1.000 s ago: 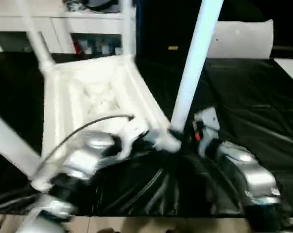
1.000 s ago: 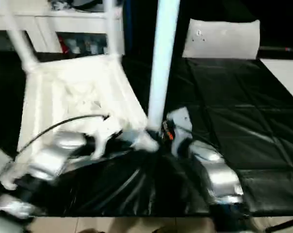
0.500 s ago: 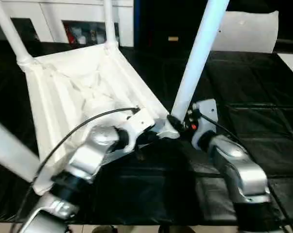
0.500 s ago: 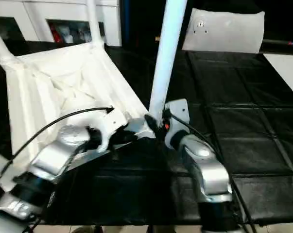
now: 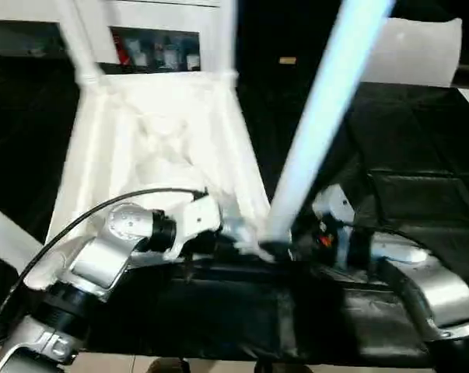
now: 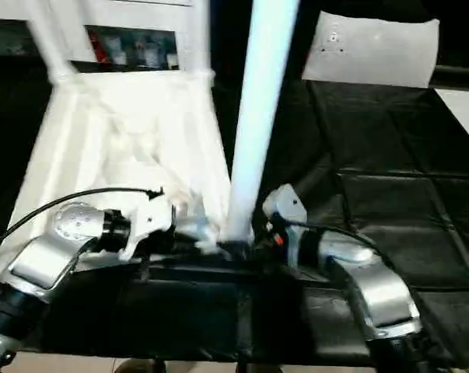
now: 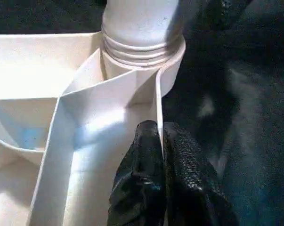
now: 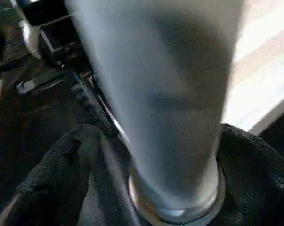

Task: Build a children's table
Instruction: Rotate leg to tighten

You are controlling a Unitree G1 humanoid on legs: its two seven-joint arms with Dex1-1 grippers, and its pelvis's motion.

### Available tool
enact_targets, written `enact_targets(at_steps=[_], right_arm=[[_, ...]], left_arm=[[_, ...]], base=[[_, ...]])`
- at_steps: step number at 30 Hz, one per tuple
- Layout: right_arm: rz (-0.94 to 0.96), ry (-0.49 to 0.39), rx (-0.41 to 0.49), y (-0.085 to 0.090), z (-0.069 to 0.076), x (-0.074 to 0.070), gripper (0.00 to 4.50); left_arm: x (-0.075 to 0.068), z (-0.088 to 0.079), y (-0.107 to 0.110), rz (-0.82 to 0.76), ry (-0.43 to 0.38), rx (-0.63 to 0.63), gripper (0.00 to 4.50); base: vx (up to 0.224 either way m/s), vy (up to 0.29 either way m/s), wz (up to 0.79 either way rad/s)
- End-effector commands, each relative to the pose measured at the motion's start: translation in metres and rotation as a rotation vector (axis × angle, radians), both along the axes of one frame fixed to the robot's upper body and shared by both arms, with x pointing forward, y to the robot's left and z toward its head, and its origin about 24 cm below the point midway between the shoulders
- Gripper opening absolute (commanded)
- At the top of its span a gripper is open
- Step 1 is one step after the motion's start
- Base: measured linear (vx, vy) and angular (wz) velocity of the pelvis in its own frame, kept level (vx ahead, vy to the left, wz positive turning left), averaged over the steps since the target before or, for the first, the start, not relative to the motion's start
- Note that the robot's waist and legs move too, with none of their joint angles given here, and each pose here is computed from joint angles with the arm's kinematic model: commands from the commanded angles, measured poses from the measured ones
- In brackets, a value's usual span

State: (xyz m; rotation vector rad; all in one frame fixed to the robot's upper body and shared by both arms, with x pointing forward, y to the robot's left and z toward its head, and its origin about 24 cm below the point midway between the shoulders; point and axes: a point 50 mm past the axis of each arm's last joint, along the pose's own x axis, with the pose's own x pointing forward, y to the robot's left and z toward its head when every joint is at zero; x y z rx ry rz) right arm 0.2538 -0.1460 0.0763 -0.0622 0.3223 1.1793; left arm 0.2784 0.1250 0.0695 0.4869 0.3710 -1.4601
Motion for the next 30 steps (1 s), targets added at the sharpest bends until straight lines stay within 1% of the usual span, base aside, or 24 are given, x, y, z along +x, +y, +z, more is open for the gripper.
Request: enact_targets(at_steps=[1, 2, 4, 5, 7, 9, 10, 11, 12, 13, 15, 16, 18, 19, 20, 22, 25, 30], right_arm=[[0.095, 0.005, 0.004, 0.000, 0.002, -0.003, 4.09], [0.174, 0.006, -0.003, -0.003, 0.004, -0.005, 4.09], [0.199, 0.007, -0.005, -0.004, 0.004, -0.005, 4.09], [0.243, 0.003, -0.019, -0.007, 0.005, -0.005, 4.09], [0.286, 0.012, -0.030, -0.010, 0.004, -0.003, 3.83], [0.308, 0.020, -0.026, -0.010, 0.004, -0.002, 3.75], [0.309, 0.020, -0.026, -0.011, 0.004, -0.002, 3.70], [0.317, 0.026, -0.023, -0.011, 0.004, -0.001, 3.44], [0.324, 0.029, -0.022, -0.011, 0.004, 0.000, 3.44], [0.336, 0.032, -0.020, -0.011, 0.004, 0.001, 3.31], [0.350, 0.029, -0.016, -0.011, 0.003, 0.004, 3.24], [0.353, 0.022, -0.014, -0.010, 0.003, 0.005, 3.00], [0.361, 0.023, -0.007, -0.009, 0.002, 0.007, 3.00], [0.363, 0.024, -0.007, -0.009, 0.002, 0.007, 2.89], [0.365, 0.026, -0.005, -0.009, 0.002, 0.007, 2.70], [0.371, 0.027, -0.002, -0.008, 0.002, 0.006, 2.61], [0.381, 0.031, 0.000, -0.007, 0.001, 0.005, 2.28], [0.396, 0.041, 0.008, -0.006, -0.002, 0.003, 2.10]], left_arm=[[-0.012, -0.012, -0.007, -0.125, 0.070, 0.020, 0.00], [-0.013, -0.012, -0.005, -0.168, 0.078, 0.024, 0.00], [-0.013, -0.012, -0.005, -0.185, 0.082, 0.025, 0.00], [-0.014, -0.012, -0.004, -0.218, 0.087, 0.027, 0.00], [-0.015, -0.012, -0.003, -0.253, 0.091, 0.037, 0.00], [-0.015, -0.013, -0.002, -0.273, 0.087, 0.051, 0.00], [-0.015, -0.013, -0.002, -0.274, 0.087, 0.052, 0.00], [-0.015, -0.013, -0.002, -0.285, 0.088, 0.057, 0.00], [-0.014, -0.013, -0.002, -0.290, 0.088, 0.059, 0.00], [-0.013, -0.013, -0.001, -0.297, 0.088, 0.059, 0.00], [-0.012, -0.012, -0.001, -0.306, 0.083, 0.062, 0.00], [-0.011, -0.012, -0.001, -0.311, 0.082, 0.063, 0.00], [-0.010, -0.012, -0.001, -0.319, 0.078, 0.065, 0.00], [-0.010, -0.012, -0.001, -0.320, 0.078, 0.065, 0.00], [-0.010, -0.012, -0.001, -0.320, 0.078, 0.065, 0.00], [-0.010, -0.012, -0.001, -0.321, 0.078, 0.067, 0.00], [-0.010, -0.013, 0.000, -0.321, 0.079, 0.070, 0.00], [-0.009, -0.016, -0.001, -0.295, 0.077, 0.060, 0.00]], base=[[0.000, 0.000, 0.00], [0.000, 0.000, 0.00], [0.000, 0.000, 0.00], [0.000, 0.000, 0.00], [0.000, 0.000, 0.00], [0.000, 0.000, 0.00], [0.000, 0.000, 0.00], [0.000, 0.000, 0.00], [0.000, 0.000, 0.00], [0.000, 0.000, 0.00], [0.000, 0.000, 0.00], [0.000, 0.000, 0.00], [0.000, 0.000, 0.00], [0.000, 0.000, 0.00], [0.000, 0.000, 0.00], [0.000, 0.000, 0.00], [0.000, 0.000, 0.00], [0.000, 0.000, 0.00]])
